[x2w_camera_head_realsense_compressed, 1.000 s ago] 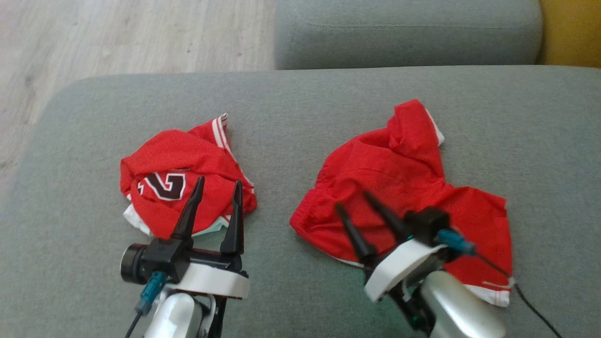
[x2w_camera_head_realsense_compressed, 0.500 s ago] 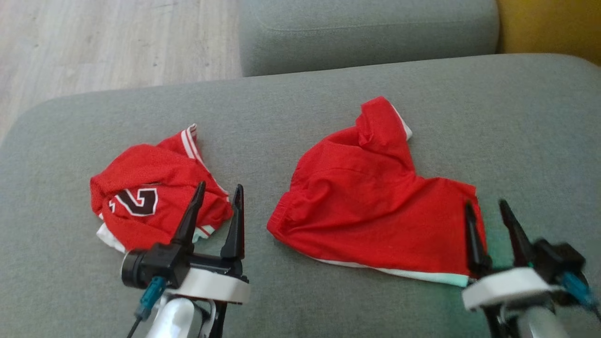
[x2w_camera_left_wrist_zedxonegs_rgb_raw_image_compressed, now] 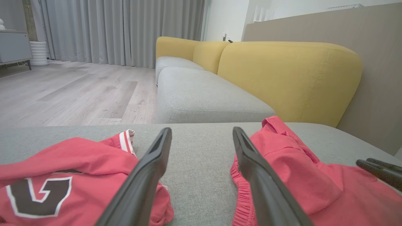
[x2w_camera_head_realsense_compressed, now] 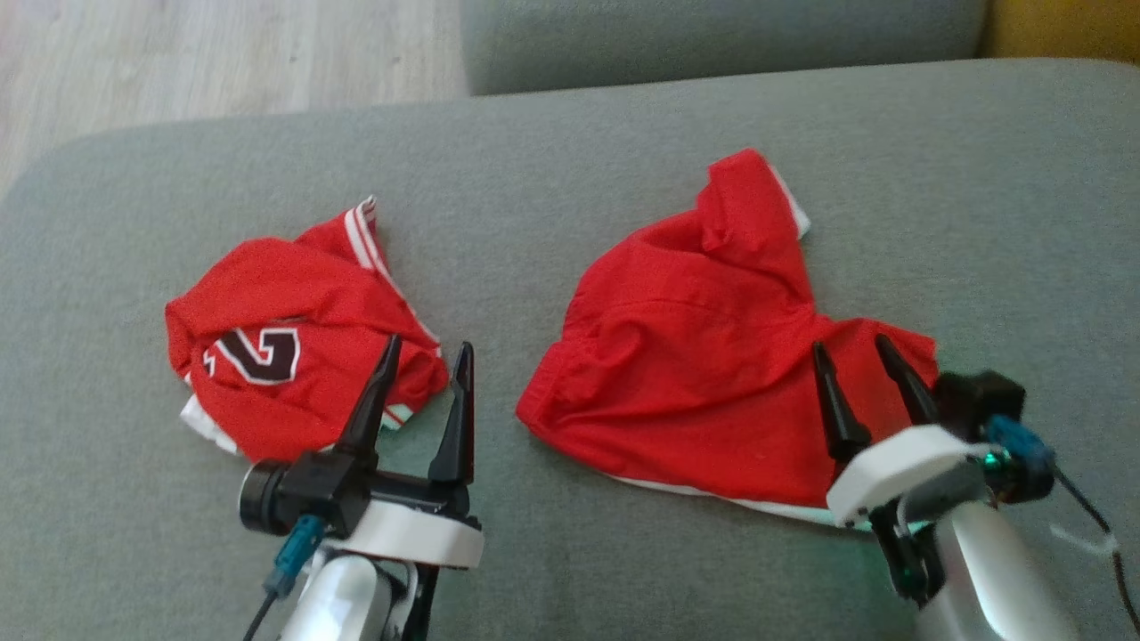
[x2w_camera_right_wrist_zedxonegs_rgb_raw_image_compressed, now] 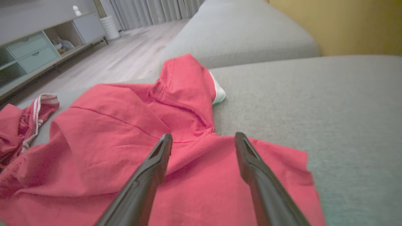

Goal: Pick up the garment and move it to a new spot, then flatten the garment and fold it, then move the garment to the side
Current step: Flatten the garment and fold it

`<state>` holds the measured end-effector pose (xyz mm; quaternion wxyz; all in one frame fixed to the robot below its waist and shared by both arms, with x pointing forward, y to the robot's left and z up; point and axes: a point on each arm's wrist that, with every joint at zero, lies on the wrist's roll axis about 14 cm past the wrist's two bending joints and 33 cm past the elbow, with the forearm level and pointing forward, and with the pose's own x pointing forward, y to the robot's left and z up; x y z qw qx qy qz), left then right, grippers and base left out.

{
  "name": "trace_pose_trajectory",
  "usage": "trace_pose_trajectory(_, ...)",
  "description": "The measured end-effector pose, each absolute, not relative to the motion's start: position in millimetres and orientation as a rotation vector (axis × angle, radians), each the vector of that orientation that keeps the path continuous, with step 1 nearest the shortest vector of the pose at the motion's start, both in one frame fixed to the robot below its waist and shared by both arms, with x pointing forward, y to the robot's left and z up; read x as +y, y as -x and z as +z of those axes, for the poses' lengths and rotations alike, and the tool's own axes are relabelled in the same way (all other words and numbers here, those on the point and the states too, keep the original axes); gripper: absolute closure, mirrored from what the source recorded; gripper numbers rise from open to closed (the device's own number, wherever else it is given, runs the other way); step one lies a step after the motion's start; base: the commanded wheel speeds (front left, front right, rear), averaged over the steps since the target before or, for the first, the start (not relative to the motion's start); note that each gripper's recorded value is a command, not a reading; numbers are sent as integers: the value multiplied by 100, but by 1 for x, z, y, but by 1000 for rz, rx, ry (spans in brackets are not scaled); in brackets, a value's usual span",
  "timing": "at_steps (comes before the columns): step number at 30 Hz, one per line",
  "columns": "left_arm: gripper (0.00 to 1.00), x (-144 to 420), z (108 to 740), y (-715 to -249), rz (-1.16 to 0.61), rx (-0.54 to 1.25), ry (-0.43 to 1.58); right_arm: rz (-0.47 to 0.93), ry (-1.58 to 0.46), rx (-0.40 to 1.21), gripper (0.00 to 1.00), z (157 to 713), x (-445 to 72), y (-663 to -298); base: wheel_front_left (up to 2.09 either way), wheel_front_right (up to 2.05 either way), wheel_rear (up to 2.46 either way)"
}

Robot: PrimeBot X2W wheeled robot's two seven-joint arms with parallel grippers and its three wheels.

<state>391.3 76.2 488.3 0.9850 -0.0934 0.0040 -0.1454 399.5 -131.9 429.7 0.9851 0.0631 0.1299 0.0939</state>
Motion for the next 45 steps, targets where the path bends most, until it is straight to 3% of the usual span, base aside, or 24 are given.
trace_pose_trajectory(7, 0, 91, 479, -398, -251, 30, 183, 222, -182, 509, 0, 381, -113, -415, 0, 0, 0)
trace_pose_trajectory(15, 0, 98, 473, -396, -228, 49, 190, 246, -210, 563, 0, 371, -98, -433, 0, 0, 0)
trace_pose_trajectory(16, 0, 98, 473, -396, -227, 49, 190, 249, -207, 569, 36, 370, -97, -434, 0, 0, 0)
trace_pose_trajectory(17, 0, 98, 473, -396, -226, 49, 190, 252, -201, 573, 100, 369, -97, -434, 0, 0, 0)
trace_pose_trajectory(25, 0, 101, 475, -395, -218, 43, 188, 207, -209, 546, 100, 371, -108, -443, 0, 0, 0)
trace_pose_trajectory(37, 0, 107, 469, -398, -199, 58, 191, 105, -134, 503, 100, 387, -149, -489, 0, 0, 0)
trace_pose_trajectory(38, 0, 106, 470, -399, -200, 56, 190, 106, -104, 492, 0, 389, -153, -491, 0, 0, 0)
trace_pose_trajectory(45, 0, 99, 477, -403, -224, 35, 193, 115, -38, 331, 0, 418, -158, -496, 0, 0, 0)
